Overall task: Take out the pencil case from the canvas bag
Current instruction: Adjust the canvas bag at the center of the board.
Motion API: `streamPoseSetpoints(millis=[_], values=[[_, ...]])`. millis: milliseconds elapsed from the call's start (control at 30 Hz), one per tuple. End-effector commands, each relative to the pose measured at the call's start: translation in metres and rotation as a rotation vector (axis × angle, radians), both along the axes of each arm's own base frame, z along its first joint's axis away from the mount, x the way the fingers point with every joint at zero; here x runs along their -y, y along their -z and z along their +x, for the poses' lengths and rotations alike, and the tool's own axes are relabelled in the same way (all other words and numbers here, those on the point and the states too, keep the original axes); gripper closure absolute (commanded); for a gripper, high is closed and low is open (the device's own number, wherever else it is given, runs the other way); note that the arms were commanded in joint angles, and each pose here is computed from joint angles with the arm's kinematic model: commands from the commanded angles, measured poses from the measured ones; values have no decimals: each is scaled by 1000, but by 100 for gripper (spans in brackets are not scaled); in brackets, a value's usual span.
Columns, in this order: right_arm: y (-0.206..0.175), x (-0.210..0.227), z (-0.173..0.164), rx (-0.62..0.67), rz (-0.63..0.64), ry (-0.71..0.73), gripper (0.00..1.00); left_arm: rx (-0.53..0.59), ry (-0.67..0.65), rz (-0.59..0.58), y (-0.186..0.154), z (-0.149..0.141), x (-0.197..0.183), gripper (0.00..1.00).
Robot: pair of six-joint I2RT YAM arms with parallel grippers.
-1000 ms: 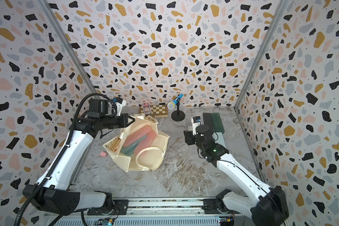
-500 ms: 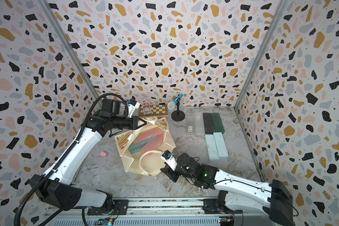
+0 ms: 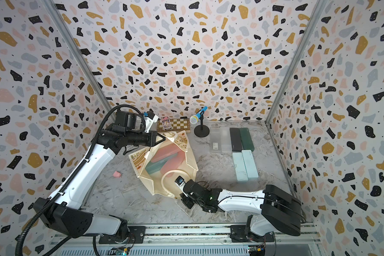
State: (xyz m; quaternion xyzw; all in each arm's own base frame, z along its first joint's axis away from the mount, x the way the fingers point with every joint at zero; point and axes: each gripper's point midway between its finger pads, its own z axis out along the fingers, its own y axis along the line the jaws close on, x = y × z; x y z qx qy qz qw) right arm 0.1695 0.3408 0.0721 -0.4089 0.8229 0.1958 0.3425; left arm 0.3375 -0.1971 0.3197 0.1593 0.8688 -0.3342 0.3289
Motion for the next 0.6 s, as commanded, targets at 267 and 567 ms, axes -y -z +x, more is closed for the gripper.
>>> streamPoseSetpoints(millis=[267,567], values=[[35,-39,58,-33,15,113,68,87,23,-53,-48,21,12,100],[29,-47,65,-35,34,121,69,78,83,-11,-22,-3,11,100]])
